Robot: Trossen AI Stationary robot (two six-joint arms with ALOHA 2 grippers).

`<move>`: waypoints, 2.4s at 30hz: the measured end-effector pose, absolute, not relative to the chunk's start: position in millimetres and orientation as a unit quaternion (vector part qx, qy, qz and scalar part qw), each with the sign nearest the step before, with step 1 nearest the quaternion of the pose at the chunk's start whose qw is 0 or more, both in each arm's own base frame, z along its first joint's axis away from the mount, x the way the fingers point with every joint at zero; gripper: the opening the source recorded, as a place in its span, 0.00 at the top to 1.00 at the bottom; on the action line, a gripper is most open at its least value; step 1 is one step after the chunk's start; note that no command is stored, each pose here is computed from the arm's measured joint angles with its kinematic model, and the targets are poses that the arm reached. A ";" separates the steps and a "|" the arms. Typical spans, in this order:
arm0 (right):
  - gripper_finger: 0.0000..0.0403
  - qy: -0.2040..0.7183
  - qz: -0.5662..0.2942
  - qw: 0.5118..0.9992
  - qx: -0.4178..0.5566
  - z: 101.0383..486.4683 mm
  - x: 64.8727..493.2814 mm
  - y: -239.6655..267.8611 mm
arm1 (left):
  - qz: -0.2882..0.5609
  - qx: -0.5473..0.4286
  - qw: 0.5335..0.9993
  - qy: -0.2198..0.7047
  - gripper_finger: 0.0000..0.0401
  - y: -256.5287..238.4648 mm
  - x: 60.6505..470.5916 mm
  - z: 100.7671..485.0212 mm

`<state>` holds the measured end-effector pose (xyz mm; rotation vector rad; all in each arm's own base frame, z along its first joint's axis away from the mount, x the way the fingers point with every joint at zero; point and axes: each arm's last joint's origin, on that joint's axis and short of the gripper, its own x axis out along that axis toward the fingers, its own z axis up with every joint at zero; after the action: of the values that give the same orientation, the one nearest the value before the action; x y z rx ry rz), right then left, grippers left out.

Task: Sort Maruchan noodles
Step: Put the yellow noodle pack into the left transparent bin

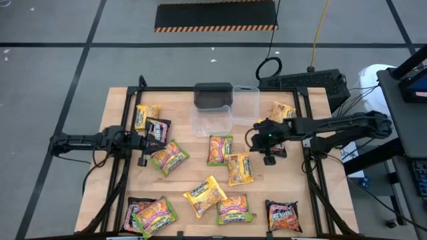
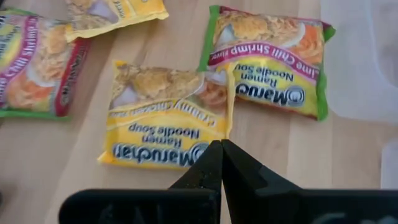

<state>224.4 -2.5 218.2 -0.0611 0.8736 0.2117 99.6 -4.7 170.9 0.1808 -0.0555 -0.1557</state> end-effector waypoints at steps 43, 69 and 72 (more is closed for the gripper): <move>0.74 0.523 0.092 0.845 -0.055 164.4 247.8 -13.2 | -0.077 0.090 0.993 -0.028 0.83 -4.7 99.6 171.1; 0.74 0.520 0.130 0.843 -0.046 164.1 246.3 -16.2 | -0.078 0.090 0.993 -0.028 0.83 -4.7 99.6 171.0; 0.74 0.518 0.130 0.844 -0.047 164.3 246.7 -16.2 | -0.077 0.090 0.993 -0.028 0.83 -4.7 99.6 171.1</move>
<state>246.7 -16.2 164.3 -0.0986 1.0930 0.2739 99.6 -4.7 171.1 0.1808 -0.0557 -0.1550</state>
